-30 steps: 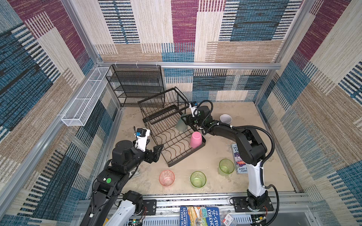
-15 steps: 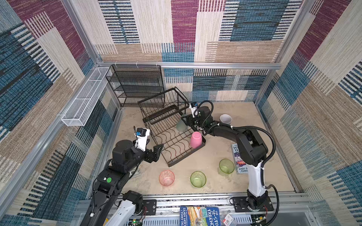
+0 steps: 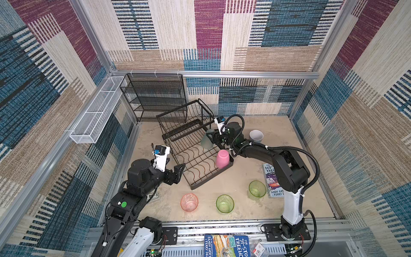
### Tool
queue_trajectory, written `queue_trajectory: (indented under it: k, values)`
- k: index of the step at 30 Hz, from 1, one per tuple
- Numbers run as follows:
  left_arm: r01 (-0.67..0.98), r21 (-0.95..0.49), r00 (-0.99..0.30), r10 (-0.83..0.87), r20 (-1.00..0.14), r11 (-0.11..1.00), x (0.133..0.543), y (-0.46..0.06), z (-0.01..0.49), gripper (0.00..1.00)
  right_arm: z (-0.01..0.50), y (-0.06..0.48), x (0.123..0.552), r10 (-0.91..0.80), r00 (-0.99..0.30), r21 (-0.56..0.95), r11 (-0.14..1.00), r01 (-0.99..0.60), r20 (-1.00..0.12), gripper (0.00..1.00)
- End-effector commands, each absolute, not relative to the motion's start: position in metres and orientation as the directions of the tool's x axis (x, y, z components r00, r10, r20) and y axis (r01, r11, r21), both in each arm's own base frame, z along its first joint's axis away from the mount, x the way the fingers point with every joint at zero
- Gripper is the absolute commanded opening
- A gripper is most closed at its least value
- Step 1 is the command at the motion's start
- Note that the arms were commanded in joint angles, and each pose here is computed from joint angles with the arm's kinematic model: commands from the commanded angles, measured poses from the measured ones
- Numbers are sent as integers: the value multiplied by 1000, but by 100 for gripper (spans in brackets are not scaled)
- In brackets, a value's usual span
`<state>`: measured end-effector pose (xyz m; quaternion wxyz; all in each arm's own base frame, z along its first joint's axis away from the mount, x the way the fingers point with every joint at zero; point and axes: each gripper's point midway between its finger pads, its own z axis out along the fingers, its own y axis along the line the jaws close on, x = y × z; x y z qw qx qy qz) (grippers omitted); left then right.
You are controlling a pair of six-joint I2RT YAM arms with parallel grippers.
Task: Load cups into a dish rack
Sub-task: Move the cup to the dish rack.
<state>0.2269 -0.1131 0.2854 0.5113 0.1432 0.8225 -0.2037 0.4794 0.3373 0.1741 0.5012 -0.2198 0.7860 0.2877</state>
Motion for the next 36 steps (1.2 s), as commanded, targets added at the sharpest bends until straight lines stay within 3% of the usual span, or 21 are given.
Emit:
queue_trajectory:
  k: [1,16,36]
  values:
    - [454,-185,-414,22,-910,871,229,-115,291,88,190,337,482,-83,-308,143,752,-643,-948,44]
    - [457,-189,-416,21,-909,869,228,-115,291,88,178,331,474,-192,-274,20,785,-619,-942,44]
    - [459,-193,-416,17,-909,867,229,-116,291,88,168,321,459,-253,-300,-19,792,-610,-920,47]
